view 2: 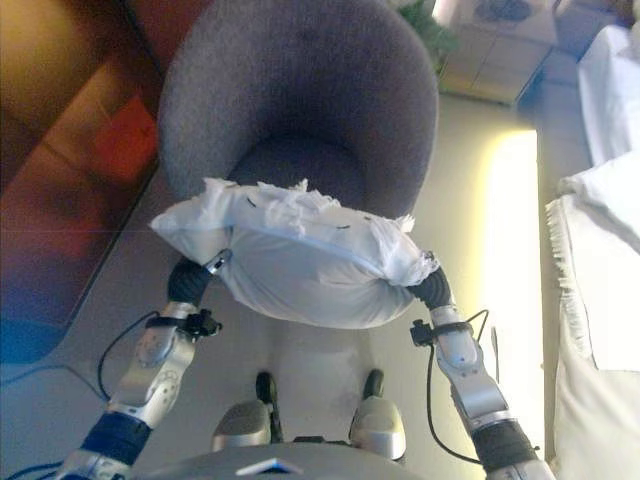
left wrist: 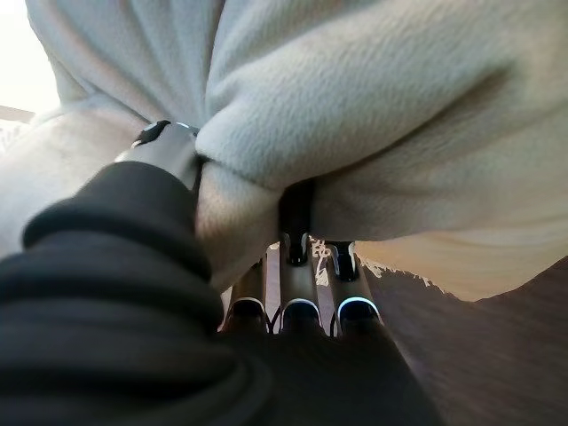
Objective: Pick up the cushion and take it to the sofa
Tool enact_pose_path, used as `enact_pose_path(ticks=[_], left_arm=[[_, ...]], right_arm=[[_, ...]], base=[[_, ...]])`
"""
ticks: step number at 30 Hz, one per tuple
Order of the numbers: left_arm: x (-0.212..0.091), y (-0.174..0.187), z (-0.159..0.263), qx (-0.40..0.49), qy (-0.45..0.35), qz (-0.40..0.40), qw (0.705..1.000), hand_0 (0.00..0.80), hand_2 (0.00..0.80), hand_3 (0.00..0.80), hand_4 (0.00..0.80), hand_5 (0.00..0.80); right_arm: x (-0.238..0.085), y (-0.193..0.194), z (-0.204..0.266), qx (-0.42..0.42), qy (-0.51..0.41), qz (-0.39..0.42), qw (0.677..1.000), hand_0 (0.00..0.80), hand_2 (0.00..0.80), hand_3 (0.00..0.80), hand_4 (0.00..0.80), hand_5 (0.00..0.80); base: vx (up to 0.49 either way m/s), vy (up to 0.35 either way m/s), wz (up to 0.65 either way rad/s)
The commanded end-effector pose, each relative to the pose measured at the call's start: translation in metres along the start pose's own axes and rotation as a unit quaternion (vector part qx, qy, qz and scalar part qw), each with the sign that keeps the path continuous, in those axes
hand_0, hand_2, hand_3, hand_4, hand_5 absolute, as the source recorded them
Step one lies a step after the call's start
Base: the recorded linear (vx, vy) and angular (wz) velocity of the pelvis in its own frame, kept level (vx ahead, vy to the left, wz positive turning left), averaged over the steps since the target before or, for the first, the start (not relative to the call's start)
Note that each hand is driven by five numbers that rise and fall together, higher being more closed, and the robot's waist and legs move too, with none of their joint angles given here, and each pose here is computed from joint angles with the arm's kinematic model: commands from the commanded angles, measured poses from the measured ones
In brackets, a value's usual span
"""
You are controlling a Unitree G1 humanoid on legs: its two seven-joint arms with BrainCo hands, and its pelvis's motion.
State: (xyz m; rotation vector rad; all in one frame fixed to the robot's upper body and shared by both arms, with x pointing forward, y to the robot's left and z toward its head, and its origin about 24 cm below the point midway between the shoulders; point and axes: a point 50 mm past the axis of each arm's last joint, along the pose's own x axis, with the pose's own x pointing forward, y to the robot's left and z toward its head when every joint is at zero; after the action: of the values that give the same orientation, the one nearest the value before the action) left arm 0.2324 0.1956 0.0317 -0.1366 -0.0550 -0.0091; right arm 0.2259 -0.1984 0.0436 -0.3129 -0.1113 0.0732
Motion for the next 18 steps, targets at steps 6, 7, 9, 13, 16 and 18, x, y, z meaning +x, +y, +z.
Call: enact_pose_path(ticks=[6,7,9,13,16,18], left_arm=[[0.002,-0.029,0.075,-0.067,-0.225,-0.072,0.969,0.800,0.800,0.800,0.800,0.800],[0.002,-0.030,0.079,-0.069,-0.233,-0.073,0.967,0.800,0.800,0.800,0.800,0.800],[0.002,-0.032,0.085,-0.067,-0.244,-0.077,0.964,0.800,0.800,0.800,0.800,0.800],[0.003,-0.033,0.094,-0.075,-0.260,-0.076,0.960,0.800,0.800,0.800,0.800,0.800],[0.003,-0.034,0.097,-0.088,-0.265,-0.074,0.957,0.800,0.800,0.800,0.800,0.800],[0.001,-0.033,0.096,-0.089,-0.274,-0.064,0.955,0.800,0.800,0.800,0.800,0.800]], right_arm=[[0.007,-0.007,0.092,0.054,-0.263,0.007,0.963,0.800,0.800,0.800,0.800,0.800],[0.008,-0.008,0.098,0.055,-0.274,0.010,0.960,0.800,0.800,0.800,0.800,0.800],[0.008,-0.008,0.104,0.058,-0.287,0.016,0.956,0.800,0.800,0.800,0.800,0.800],[0.008,-0.011,0.114,0.059,-0.303,0.026,0.951,0.800,0.800,0.800,0.800,0.800],[0.010,-0.012,0.117,0.051,-0.310,0.035,0.949,0.800,0.800,0.800,0.800,0.800],[0.010,-0.012,0.118,0.048,-0.320,0.048,0.945,0.800,0.800,0.800,0.800,0.800]], base=[[0.004,-0.115,-0.07],[0.003,-0.171,-0.05],[0.005,-0.179,-0.07],[-0.007,-0.224,-0.04],[-0.039,-0.238,-0.06],[-0.055,-0.275,-0.17]])
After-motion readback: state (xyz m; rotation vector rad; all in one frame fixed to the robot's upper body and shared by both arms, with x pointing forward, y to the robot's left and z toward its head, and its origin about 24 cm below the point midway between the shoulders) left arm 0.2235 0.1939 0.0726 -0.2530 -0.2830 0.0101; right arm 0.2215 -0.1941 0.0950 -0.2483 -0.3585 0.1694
